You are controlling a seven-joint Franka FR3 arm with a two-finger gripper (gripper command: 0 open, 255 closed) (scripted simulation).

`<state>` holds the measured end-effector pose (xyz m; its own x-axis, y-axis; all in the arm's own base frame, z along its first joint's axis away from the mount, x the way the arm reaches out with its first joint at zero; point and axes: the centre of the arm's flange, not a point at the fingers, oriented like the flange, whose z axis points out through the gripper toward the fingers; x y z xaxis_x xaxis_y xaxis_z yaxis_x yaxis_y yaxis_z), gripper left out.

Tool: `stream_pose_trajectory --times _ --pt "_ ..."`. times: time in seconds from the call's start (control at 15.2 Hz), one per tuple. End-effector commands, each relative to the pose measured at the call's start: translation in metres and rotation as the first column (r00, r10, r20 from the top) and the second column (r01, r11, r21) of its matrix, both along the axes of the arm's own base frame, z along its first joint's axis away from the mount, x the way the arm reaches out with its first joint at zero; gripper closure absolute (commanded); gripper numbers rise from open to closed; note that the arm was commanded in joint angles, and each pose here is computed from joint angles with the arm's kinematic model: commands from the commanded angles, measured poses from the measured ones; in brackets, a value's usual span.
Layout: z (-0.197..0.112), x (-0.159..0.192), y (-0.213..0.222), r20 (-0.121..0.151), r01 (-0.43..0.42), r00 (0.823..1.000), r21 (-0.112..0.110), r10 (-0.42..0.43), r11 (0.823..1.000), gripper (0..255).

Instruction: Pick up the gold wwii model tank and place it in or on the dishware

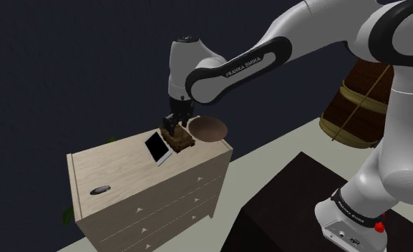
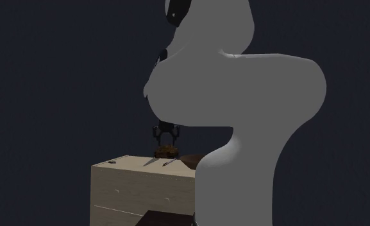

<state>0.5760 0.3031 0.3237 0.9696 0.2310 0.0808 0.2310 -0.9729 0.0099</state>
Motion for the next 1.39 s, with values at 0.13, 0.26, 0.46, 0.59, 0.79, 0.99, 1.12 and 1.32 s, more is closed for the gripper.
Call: stream_pose_trajectory --times 0.13,0.26,0.46,0.59,0.79,0.99,1.12,1.32 --pt "0.021 0.0 -0.001 0.001 0.0 1.0 0.0 0.0 1.0 255" --pt "0.032 0.0 -0.001 0.001 0.0 1.0 0.0 0.0 1.0 255" --pt "0.048 0.0 -0.001 0.001 0.0 1.0 0.0 0.0 1.0 255" --pt "0.058 0.0 -0.001 0.001 0.0 1.0 0.0 0.0 1.0 255" --pt "0.074 0.0 -0.001 0.001 0.0 1.0 0.0 0.0 1.0 255" --pt "0.083 0.0 -0.027 0.001 0.0 1.0 0.0 0.0 1.0 255" --pt "0.088 0.0 -0.053 0.001 0.0 1.0 0.0 0.0 1.0 255" --pt "0.094 0.0 -0.092 0.001 0.0 1.0 0.0 0.0 1.0 255"
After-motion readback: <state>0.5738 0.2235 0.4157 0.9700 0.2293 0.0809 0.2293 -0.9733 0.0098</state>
